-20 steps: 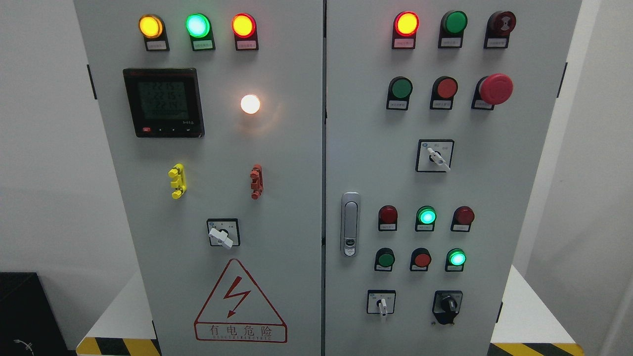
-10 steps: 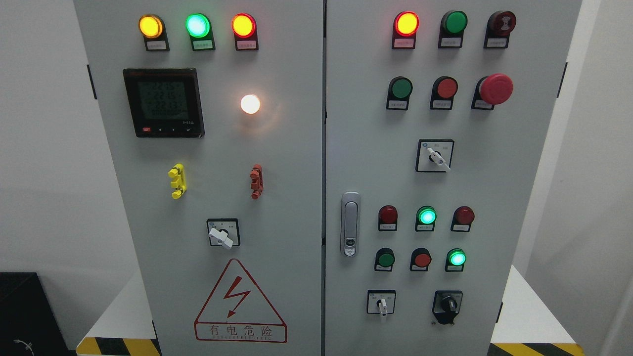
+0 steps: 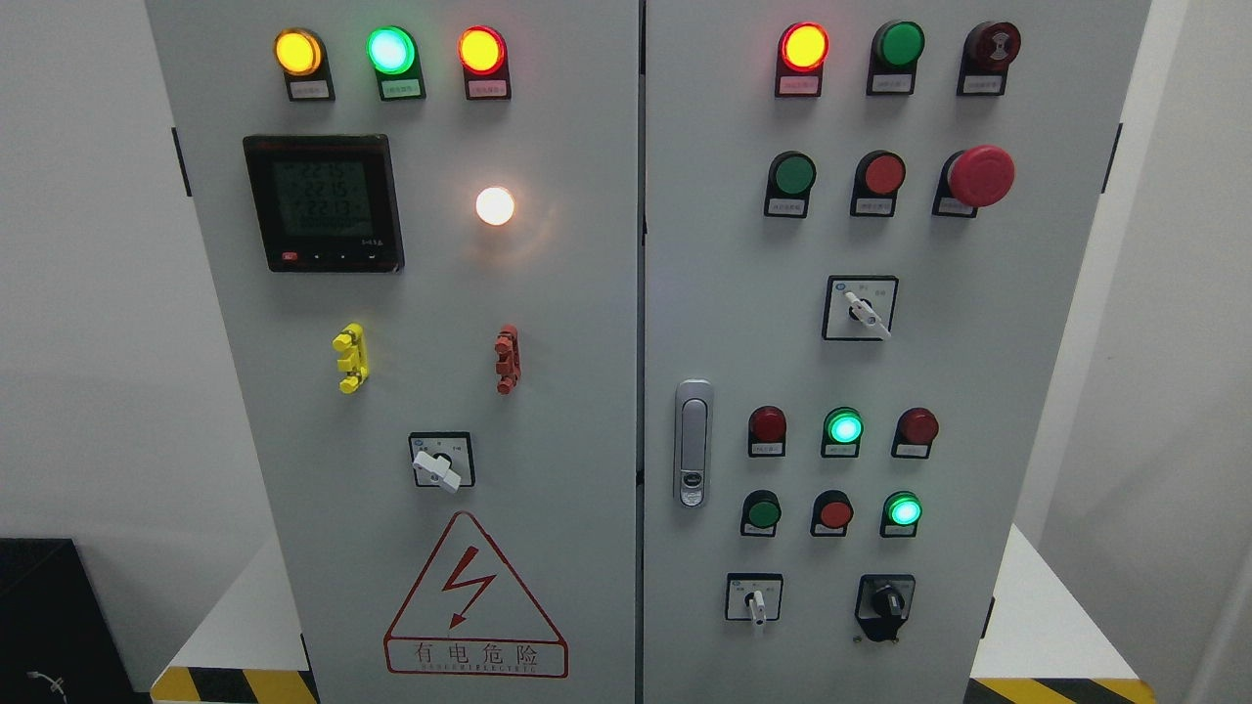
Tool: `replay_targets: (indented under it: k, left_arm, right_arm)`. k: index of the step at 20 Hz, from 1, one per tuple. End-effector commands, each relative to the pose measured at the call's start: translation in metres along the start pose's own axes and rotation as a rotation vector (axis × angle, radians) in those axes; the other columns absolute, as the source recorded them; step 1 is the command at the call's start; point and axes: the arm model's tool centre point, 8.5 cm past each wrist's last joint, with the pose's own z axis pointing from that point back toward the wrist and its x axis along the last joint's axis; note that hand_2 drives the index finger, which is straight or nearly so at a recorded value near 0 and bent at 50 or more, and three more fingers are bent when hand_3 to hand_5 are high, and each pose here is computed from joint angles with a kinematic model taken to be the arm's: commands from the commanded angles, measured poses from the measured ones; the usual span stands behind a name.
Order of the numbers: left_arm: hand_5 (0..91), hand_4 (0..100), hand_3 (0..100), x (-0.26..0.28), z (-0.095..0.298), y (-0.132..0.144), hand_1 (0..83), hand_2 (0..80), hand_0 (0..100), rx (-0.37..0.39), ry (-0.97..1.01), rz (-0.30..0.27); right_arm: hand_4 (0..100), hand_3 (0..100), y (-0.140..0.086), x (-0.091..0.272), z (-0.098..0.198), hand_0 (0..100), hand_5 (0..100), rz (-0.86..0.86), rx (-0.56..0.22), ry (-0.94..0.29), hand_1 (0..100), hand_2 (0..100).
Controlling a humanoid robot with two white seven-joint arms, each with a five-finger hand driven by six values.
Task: Flip black knob to close circuit
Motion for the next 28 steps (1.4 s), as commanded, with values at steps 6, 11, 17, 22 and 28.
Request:
replay_targets:
  k: [6, 11, 17, 22, 28]
  left_arm:
    - [0.0, 0, 0, -0.007, 0.002, -0.001, 0.0, 0.0, 0, -0.009, 0.019, -0.044]
    - [0.0, 0, 0, -0.007, 0.002, -0.001, 0.0, 0.0, 0, -0.009, 0.017, -0.044]
    - [0.0, 0, 0, -0.007, 0.002, -0.001, 0.0, 0.0, 0, -0.008, 0.017, -0.042]
    - [0.0, 0, 0, -0.007, 0.002, -0.001, 0.0, 0.0, 0, -0.009, 0.019, -0.044]
    - [0.0, 0, 0, -0.007, 0.002, -0.001, 0.0, 0.0, 0, -0.008, 0.017, -0.042]
  right_arm:
    - [63, 83, -0.029, 0.043, -0.009, 0, 62, 0.064, -0.086, -0.109, 34, 70]
    - [64, 84, -0.047, 0.059, -0.009, 0, 63, 0.093, -0.133, -0.147, 34, 71]
    - [67, 87, -0.075, 0.075, -0.006, 0, 68, 0.203, -0.208, -0.17, 33, 73]
    - [73, 92, -0.088, 0.096, -0.003, 0, 75, 0.27, -0.248, -0.216, 32, 77]
    - [75, 94, -0.107, 0.109, 0.003, 0, 77, 0.343, -0.302, -0.236, 32, 77]
